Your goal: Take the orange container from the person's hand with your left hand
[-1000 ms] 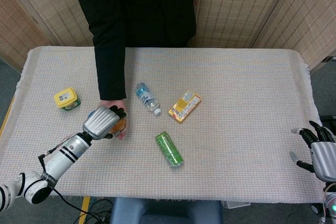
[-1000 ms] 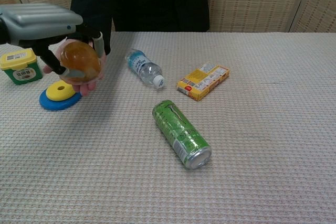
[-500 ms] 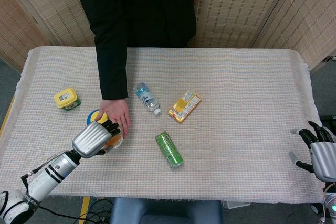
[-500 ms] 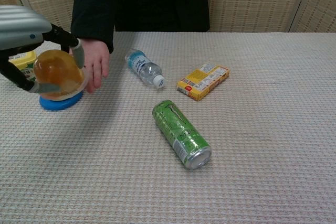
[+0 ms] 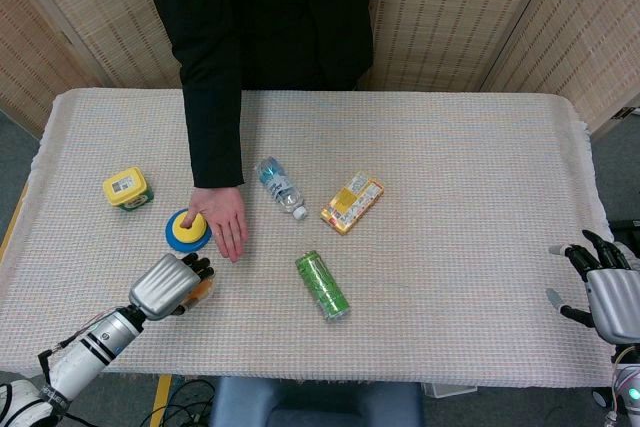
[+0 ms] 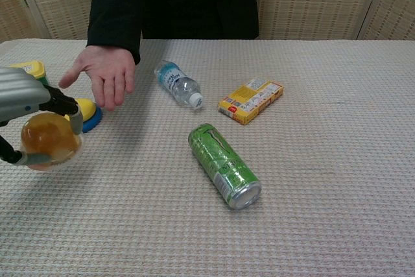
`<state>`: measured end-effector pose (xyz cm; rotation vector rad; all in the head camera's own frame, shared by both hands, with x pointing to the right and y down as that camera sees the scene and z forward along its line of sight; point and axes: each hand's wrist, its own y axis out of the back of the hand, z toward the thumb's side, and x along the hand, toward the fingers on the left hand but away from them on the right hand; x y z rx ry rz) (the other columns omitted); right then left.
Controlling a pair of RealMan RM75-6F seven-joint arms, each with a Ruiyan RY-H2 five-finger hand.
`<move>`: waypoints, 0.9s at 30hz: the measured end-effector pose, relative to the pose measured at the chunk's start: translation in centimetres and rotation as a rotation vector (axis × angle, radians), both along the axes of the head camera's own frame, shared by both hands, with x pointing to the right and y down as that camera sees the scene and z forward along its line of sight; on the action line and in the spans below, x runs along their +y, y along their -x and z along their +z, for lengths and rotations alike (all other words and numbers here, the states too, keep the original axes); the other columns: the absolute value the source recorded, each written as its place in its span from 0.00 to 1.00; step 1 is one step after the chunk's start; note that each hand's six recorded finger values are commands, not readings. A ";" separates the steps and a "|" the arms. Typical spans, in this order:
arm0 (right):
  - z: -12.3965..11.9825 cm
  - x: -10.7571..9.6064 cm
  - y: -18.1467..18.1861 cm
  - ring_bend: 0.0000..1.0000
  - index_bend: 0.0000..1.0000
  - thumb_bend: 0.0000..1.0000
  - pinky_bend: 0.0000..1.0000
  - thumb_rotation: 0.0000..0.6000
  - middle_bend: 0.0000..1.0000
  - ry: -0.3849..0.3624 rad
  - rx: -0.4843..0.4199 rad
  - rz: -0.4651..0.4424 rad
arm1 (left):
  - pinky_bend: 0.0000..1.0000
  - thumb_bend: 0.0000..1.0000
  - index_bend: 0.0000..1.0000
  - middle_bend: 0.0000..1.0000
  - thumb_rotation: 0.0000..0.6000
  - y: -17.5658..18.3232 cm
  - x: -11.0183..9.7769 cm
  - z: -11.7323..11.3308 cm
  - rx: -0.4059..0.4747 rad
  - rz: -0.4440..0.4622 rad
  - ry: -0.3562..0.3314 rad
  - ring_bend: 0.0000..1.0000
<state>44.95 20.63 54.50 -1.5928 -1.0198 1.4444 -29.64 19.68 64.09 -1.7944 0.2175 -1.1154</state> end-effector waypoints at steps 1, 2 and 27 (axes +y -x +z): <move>0.0 0.0 0.0 0.14 0.29 0.24 0.16 1.00 0.33 -0.001 0.000 0.001 | 0.85 0.46 0.63 0.62 1.00 0.1 0.1 0.3 -0.004 -0.001 0.005 0.64; 0.0 0.0 -0.1 0.14 0.29 0.24 0.16 1.00 0.33 -0.001 0.001 0.002 | 0.85 0.46 0.63 0.62 1.00 0.2 0.2 0.7 -0.008 -0.002 0.008 0.64; -0.3 0.1 0.0 0.14 0.32 0.24 0.16 1.00 0.34 -0.014 -0.002 0.004 | 0.38 0.33 0.29 0.14 1.00 5.3 1.2 -0.6 -0.021 -0.212 -0.010 0.20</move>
